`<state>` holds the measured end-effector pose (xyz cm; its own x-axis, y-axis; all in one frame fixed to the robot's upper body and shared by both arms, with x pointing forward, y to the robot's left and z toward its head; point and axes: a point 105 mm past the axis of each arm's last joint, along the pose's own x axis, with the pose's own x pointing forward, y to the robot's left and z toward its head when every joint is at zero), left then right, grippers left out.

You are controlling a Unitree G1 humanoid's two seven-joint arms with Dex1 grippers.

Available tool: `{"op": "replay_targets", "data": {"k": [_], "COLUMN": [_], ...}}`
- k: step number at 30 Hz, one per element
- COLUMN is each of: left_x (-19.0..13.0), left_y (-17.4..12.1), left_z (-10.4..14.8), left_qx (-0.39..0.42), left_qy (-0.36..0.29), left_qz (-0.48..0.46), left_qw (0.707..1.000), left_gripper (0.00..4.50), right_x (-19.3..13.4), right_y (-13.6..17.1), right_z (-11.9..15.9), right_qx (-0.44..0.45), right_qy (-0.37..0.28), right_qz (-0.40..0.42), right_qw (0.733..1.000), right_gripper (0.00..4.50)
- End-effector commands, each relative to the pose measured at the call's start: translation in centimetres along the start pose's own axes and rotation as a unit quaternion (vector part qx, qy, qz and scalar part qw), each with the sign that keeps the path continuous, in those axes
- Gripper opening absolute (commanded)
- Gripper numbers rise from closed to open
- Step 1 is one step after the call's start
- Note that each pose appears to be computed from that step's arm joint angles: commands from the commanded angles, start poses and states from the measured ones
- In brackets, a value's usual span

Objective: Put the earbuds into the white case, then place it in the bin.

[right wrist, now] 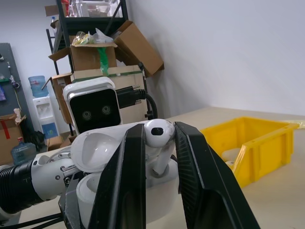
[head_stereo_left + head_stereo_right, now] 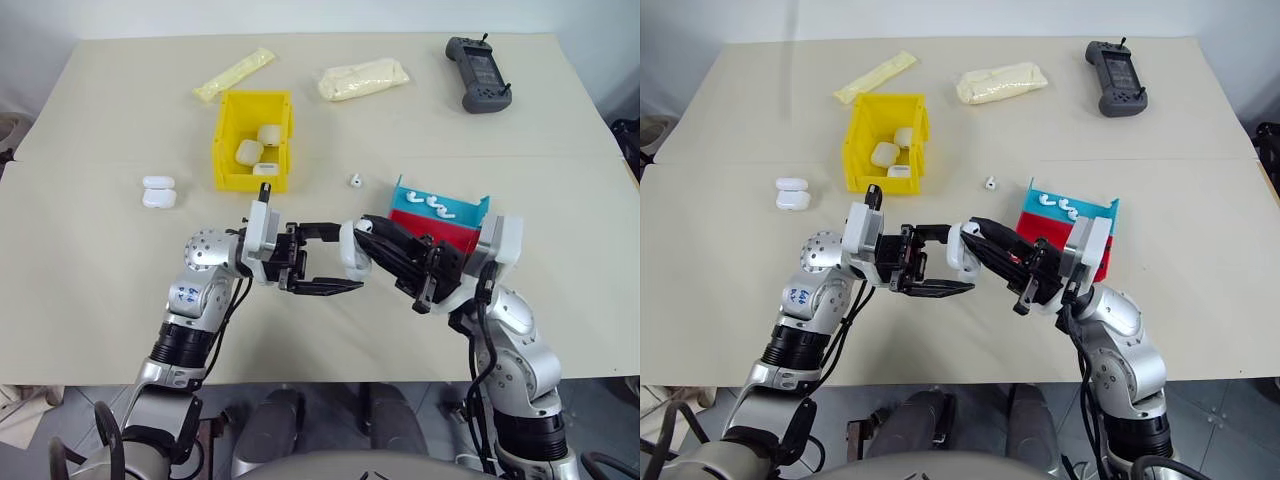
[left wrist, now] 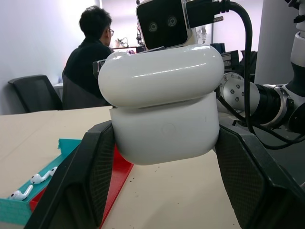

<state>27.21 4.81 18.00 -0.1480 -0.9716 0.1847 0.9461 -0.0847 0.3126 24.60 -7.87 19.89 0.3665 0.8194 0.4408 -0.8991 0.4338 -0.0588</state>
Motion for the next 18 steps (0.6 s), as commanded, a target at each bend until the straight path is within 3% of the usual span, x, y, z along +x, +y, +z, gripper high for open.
{"op": "replay_targets", "data": {"k": [1,9,10,18], "left_x": [0.3,0.6,0.6,1.1], "left_y": [0.0,0.2,0.3,0.4], "left_z": [1.4,1.4,1.4,1.1], "left_qx": [0.029,0.034,0.035,0.038], "left_qy": [-0.017,-0.022,-0.023,-0.031], "left_qz": [-0.004,-0.001,-0.001,0.002], "left_qw": [0.999,0.999,0.999,0.999], "left_gripper": [2.99,2.99,2.99,2.99], "right_x": [-0.4,-0.5,-0.4,-0.6], "right_y": [0.4,0.6,0.7,0.2], "right_z": [-0.7,-0.8,-0.6,1.4], "right_qx": [0.013,0.043,0.043,0.016], "right_qy": [0.014,0.028,0.029,0.040], "right_qz": [0.010,0.027,0.031,0.053], "right_qw": [1.000,0.998,0.998,0.998], "right_gripper": [0.50,0.50,1.23,3.79]}}
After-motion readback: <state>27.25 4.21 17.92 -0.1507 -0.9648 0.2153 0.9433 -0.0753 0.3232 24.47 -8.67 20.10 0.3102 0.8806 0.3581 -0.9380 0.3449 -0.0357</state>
